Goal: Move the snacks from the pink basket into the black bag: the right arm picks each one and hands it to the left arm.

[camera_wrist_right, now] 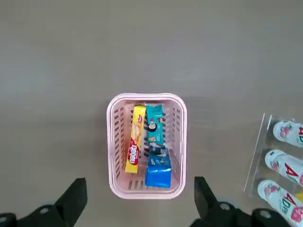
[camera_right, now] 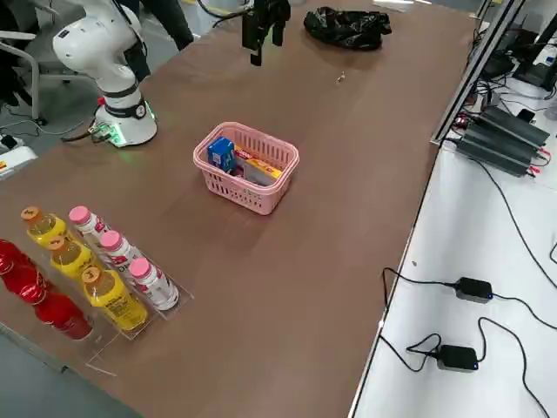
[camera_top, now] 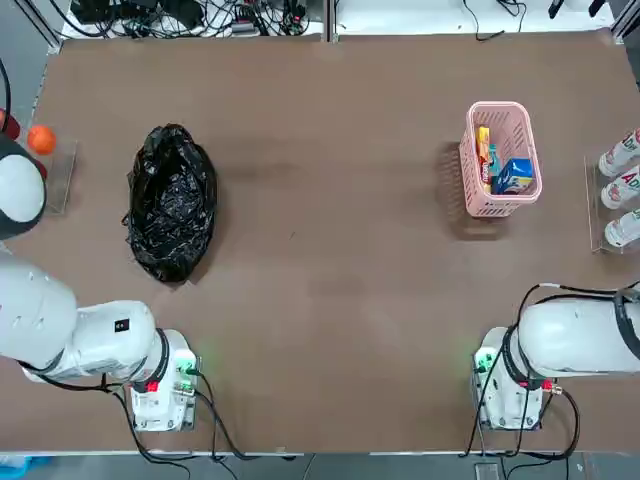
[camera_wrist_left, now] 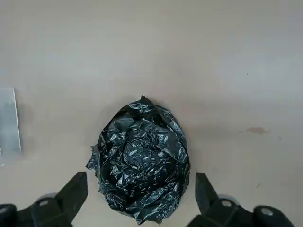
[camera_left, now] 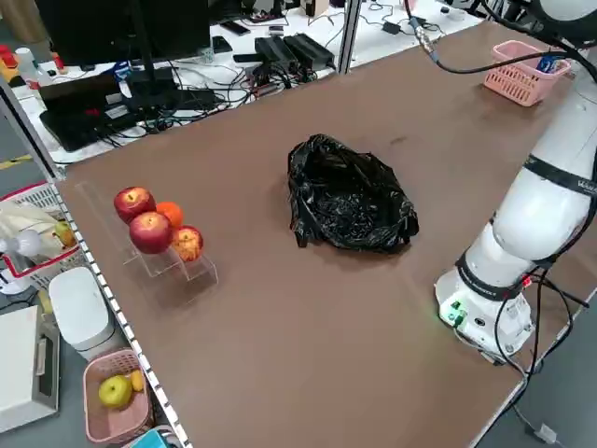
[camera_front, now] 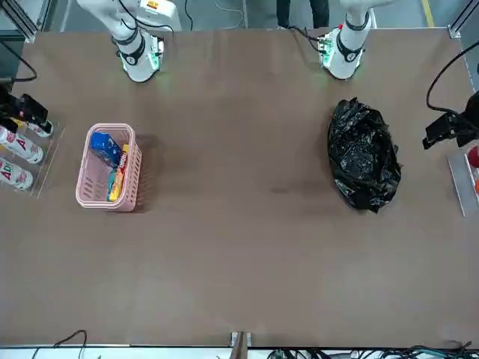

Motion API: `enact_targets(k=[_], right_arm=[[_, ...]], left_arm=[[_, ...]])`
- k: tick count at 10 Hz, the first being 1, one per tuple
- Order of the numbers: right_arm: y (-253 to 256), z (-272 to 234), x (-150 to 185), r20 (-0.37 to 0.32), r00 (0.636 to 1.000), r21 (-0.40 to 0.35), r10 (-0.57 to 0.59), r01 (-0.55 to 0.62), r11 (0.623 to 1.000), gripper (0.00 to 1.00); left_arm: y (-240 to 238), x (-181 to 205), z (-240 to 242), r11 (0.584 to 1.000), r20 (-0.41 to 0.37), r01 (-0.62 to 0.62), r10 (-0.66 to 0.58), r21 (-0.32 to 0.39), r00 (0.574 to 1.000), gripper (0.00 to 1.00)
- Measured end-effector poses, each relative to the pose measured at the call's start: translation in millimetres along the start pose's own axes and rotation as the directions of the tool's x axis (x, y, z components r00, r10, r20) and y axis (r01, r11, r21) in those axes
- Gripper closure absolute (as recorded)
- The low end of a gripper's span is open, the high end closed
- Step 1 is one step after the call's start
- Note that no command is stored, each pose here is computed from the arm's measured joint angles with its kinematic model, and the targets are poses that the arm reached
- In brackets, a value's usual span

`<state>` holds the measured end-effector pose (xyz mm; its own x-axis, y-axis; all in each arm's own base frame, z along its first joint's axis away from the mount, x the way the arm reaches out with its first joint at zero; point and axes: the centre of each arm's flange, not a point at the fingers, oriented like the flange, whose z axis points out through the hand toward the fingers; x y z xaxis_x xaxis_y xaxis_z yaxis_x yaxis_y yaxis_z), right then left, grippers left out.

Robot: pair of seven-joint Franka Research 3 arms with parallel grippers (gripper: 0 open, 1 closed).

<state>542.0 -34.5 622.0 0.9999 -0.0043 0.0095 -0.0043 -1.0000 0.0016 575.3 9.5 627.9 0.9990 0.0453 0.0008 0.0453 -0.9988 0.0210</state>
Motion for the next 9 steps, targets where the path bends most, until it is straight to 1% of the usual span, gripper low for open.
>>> enact_targets(k=[2,4,7,9], right_arm=[[3.2,53.3,8.6,0.005,1.000,0.000,-0.015,0.015,1.000,0.00],[9.9,96.0,7.8,0.016,1.000,0.001,-0.020,0.020,1.000,0.00],[23.7,149.8,-3.4,0.049,0.999,0.005,-0.004,0.003,1.000,0.00],[37.2,179.4,-15.0,0.047,0.999,0.006,0.002,-0.002,1.000,0.00]], left_arm=[[-0.8,-0.6,0.6,1.000,0.006,0.000,0.000,0.000,1.000,0.00],[-0.8,-1.8,1.6,1.000,0.017,-0.002,0.002,0.000,1.000,0.00],[3.8,-3.1,2.7,1.000,0.028,-0.008,0.008,0.001,1.000,0.00],[3.8,-3.8,3.2,1.000,0.034,-0.009,0.009,0.001,0.999,0.00]])
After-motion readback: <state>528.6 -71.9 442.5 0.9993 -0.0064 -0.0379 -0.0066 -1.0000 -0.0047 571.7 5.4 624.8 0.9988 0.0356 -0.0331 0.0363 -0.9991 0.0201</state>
